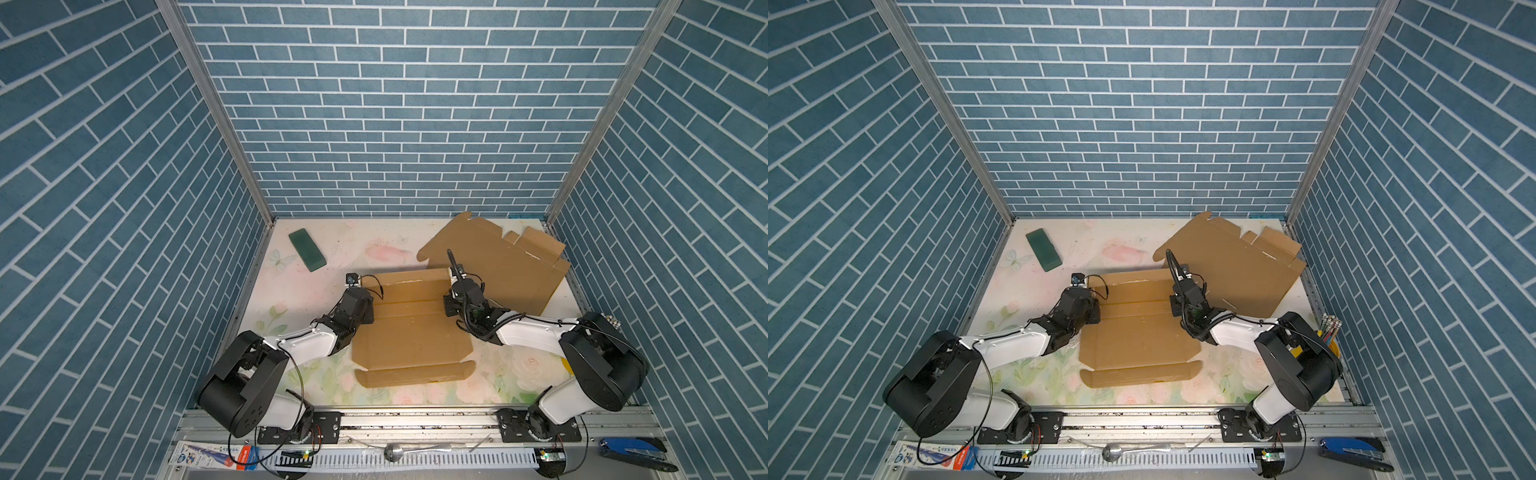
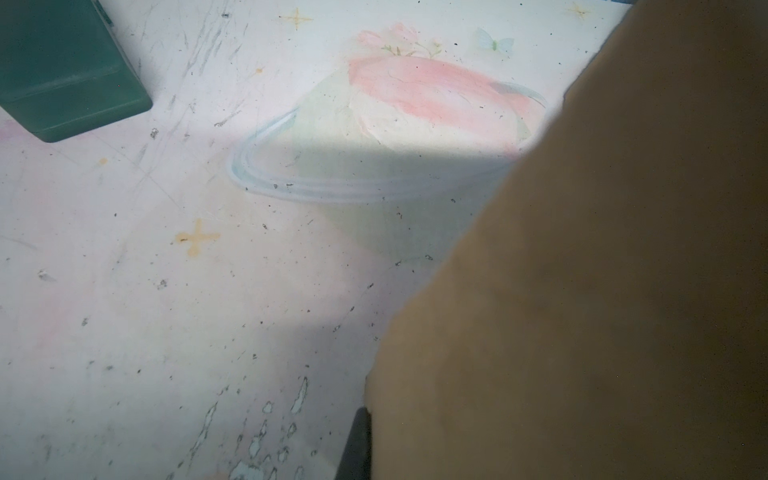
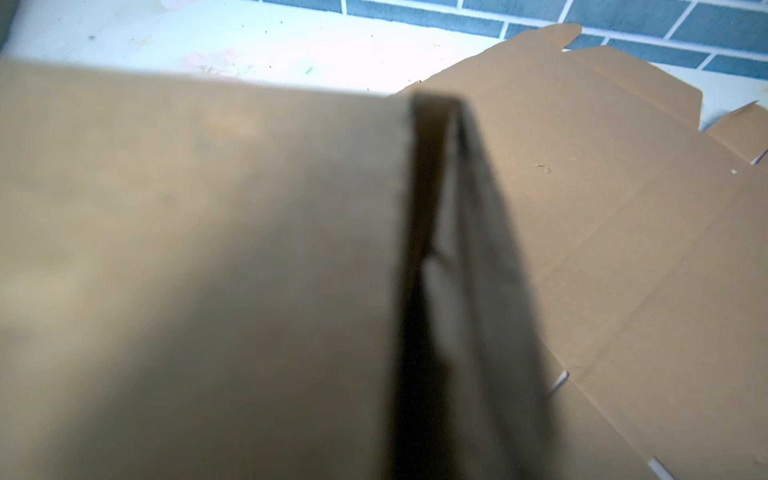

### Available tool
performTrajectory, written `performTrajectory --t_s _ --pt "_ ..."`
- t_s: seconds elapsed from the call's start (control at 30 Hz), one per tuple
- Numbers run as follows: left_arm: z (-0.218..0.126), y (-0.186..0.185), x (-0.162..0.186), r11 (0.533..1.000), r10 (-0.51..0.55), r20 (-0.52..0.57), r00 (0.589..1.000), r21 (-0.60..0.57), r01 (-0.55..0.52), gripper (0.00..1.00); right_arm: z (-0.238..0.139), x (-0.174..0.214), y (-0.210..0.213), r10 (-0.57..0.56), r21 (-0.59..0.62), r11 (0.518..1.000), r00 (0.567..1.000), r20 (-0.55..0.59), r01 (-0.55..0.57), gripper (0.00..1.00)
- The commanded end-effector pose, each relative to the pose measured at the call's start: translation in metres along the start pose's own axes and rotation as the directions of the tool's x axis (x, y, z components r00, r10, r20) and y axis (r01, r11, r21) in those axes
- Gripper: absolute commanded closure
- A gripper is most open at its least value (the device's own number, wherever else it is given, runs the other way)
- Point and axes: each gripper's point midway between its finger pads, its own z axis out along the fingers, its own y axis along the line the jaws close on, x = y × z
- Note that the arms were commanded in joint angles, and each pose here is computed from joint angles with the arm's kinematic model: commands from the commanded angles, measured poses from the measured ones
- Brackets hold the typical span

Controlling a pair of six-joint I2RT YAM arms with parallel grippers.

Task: Fold the paper box

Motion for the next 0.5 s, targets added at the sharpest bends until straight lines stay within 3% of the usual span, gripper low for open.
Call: performTrajectory --t_s 0.0,0.13,0.27,0.37,0.47 --pt "-0.001 0.009 0.024 0.996 0.071 -0.103 0.992 -0.039 -0.076 1.0 0.005 0.011 -0.01 -0.01 0.057 0.998 1.0 -0.022 0.011 1.0" --pt "-0.01 0.009 0.018 0.996 0.067 -0.127 0.99 -0.051 -0.074 1.0 -0.006 0.0 -0.006 -0.006 0.033 0.999 0.999 -0.045 0.008 1.0" --pt "-0.026 0.007 0.008 0.995 0.07 -0.175 0.982 -0.055 -0.081 1.0 -0.024 -0.01 -0.003 -0.048 0.009 0.999 0.985 -0.163 0.05 1.0" --pt "-0.043 0.007 0.002 0.995 0.064 -0.231 0.971 -0.064 -0.08 1.0 -0.042 -0.016 0.008 -0.126 -0.072 0.991 0.947 -0.294 0.109 1.0" --pt "-0.061 0.001 0.001 0.998 0.021 -0.322 0.946 -0.051 -0.04 0.96 -0.062 -0.019 0.017 -0.203 -0.151 0.977 0.878 -0.434 0.151 1.0"
